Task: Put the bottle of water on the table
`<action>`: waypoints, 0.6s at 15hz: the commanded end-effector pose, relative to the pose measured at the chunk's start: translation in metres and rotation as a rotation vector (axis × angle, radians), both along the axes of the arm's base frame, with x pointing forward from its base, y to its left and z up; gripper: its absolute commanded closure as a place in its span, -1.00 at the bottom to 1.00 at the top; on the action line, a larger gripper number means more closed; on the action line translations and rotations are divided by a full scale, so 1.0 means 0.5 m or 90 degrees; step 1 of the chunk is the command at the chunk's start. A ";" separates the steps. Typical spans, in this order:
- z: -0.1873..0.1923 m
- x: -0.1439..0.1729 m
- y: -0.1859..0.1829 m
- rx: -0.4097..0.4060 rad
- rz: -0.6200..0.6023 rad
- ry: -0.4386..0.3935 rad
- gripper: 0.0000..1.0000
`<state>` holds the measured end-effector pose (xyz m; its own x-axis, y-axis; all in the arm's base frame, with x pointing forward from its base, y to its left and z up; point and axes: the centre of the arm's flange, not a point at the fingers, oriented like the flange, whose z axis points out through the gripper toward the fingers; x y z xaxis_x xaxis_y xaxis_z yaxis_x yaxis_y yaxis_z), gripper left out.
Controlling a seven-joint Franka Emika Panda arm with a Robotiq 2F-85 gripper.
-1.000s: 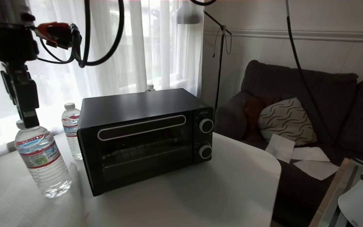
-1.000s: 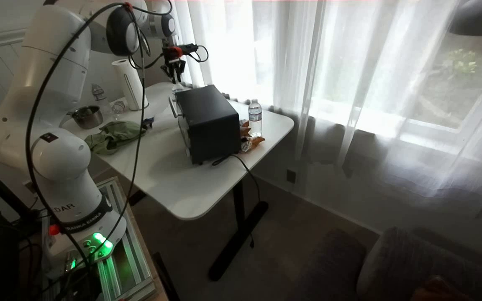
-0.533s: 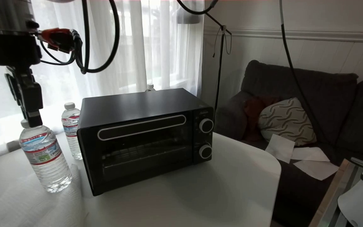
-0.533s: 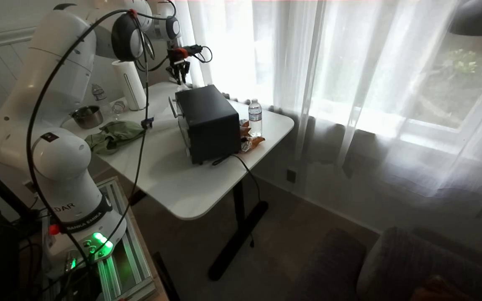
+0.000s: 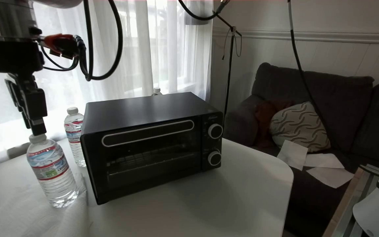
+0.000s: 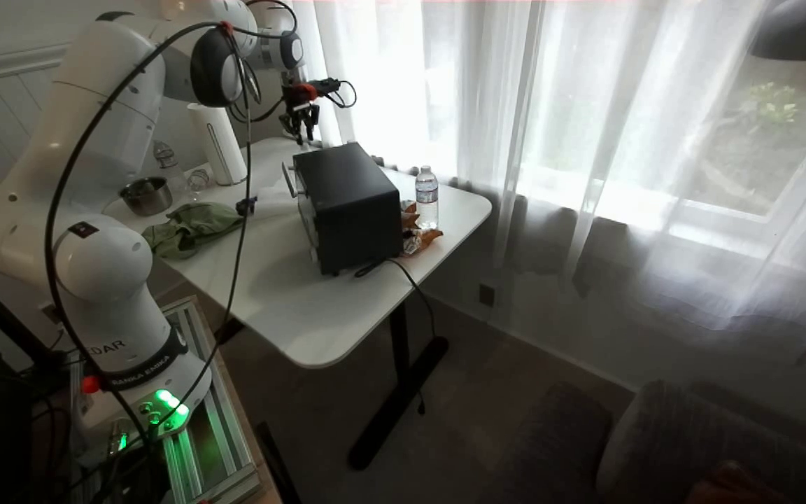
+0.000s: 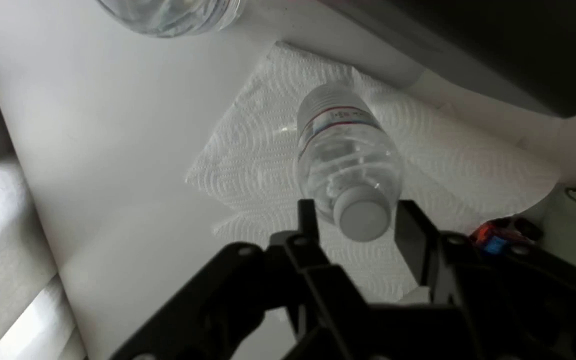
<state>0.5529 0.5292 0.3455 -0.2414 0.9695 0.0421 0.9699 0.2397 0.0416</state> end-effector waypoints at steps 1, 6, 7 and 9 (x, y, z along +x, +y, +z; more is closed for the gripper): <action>0.101 0.008 0.025 -0.009 -0.004 -0.012 -0.52; 0.240 -0.044 -0.008 -0.038 -0.145 0.036 -1.00; 0.260 -0.069 -0.024 -0.047 -0.175 0.050 -1.00; 0.292 -0.116 -0.053 -0.066 -0.240 0.071 -1.00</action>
